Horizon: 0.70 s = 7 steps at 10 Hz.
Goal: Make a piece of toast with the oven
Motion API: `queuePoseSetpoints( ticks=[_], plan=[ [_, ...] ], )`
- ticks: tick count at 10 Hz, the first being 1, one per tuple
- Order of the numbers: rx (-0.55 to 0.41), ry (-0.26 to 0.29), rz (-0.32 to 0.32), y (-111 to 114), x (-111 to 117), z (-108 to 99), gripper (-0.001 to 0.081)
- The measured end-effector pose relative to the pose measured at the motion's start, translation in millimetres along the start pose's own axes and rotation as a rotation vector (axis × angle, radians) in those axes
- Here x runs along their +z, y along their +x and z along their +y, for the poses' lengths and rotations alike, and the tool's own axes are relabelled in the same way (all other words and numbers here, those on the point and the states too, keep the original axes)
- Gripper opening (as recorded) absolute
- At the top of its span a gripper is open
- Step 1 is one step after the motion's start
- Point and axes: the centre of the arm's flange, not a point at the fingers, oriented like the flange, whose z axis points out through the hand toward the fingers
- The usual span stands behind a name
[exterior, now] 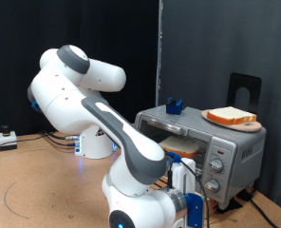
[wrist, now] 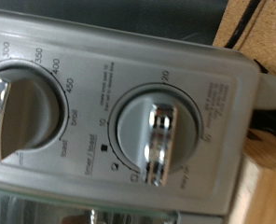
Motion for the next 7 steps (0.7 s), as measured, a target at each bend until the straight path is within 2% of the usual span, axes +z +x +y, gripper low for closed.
queuePoseSetpoints(
  ticks=[7],
  plan=[
    [0.009, -0.007, -0.026, 5.6, 40.6, -2.1, 0.0809]
  ],
)
